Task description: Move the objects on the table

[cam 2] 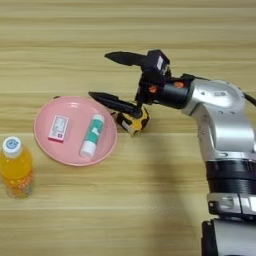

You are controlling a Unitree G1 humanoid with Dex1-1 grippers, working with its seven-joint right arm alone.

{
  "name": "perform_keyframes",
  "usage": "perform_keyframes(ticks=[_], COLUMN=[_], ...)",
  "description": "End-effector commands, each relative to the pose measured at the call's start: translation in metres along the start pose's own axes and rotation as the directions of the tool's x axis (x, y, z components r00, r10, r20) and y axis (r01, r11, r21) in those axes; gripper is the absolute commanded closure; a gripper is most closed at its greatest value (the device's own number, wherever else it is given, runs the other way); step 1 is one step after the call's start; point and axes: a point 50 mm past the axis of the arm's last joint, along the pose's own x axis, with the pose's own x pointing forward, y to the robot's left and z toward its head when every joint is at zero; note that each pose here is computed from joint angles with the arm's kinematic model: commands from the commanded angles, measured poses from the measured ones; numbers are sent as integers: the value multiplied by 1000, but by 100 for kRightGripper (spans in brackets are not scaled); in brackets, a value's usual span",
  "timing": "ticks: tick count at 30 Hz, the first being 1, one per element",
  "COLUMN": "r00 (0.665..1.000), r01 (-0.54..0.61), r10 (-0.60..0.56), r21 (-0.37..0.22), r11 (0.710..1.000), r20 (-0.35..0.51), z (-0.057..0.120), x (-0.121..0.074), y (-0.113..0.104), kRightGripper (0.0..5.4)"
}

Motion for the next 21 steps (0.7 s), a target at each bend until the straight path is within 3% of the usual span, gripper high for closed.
perform_keyframes(ticks=[1,6,12,21], r00=[990,969,908,870], r01=[122,170,229,300], r10=[-129,-187,-262,-320], r21=[-120,-116,-135,-112], r11=[985,979,964,947], r20=[-52,-161,-327,-376], z=[17,-1,-30,-48], x=[-28,-44,-52,-47], y=[-22,-23,-20,-23], kRightGripper=[4,4,4,4])
